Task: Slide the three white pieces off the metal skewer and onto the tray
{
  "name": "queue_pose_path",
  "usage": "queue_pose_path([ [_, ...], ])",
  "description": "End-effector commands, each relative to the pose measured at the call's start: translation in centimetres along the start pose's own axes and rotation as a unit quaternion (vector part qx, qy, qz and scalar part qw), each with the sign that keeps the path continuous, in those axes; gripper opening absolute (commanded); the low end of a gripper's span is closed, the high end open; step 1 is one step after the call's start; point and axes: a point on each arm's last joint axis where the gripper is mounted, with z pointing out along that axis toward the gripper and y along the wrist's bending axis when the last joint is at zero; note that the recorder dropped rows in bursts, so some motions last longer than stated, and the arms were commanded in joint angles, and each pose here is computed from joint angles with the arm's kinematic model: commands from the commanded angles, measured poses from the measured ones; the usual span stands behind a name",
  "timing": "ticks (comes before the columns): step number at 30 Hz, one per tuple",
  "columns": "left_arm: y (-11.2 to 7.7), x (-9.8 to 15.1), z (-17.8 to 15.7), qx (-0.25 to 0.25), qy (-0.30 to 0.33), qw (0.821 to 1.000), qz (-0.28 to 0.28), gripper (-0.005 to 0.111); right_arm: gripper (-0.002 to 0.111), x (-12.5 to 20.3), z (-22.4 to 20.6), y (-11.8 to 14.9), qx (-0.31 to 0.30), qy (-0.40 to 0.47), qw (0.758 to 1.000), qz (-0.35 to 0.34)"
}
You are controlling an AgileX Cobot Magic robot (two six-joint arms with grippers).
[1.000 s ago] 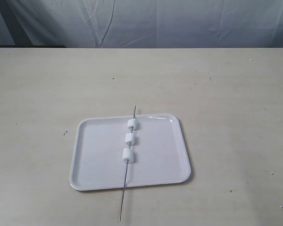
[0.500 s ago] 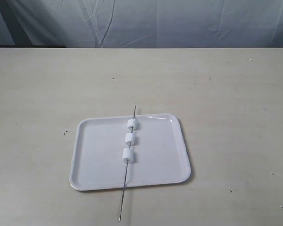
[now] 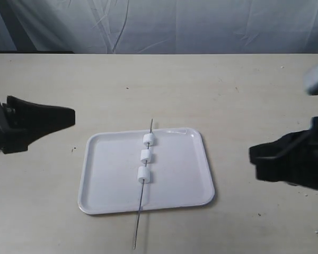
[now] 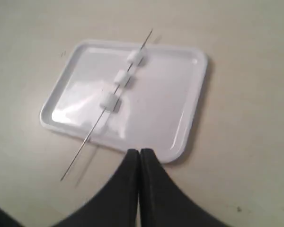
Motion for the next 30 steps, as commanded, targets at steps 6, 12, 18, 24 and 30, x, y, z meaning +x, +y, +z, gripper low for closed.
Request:
queue_pose_path([
  [6, 2.6, 1.1, 2.3, 0.011, 0.058, 0.998, -0.021, 0.013, 0.025, -1.6, 7.4, 2.8, -0.096, 0.193, 0.974, 0.069],
  [12, 5.0, 2.3, 3.9, -0.013, 0.095, 0.993, -0.071, 0.044, 0.046, -2.9, 10.5, 3.5, -0.114, 0.236, 0.957, 0.125],
  [18, 6.2, 3.2, 5.1, 0.0, 0.112, 0.986, -0.121, 0.049, 0.046, -3.1, 13.3, 4.9, -0.128, 0.256, 0.946, 0.155],
  [24, 6.8, 3.4, 5.7, 0.006, 0.108, 0.982, -0.152, 0.049, 0.046, -1.1, 16.4, 7.4, -0.12, 0.289, 0.942, 0.121],
  [30, 6.8, 3.3, 5.8, 0.009, 0.106, 0.983, -0.152, 0.049, 0.046, 0.6, 18.7, 8.6, -0.082, 0.319, 0.937, 0.117],
])
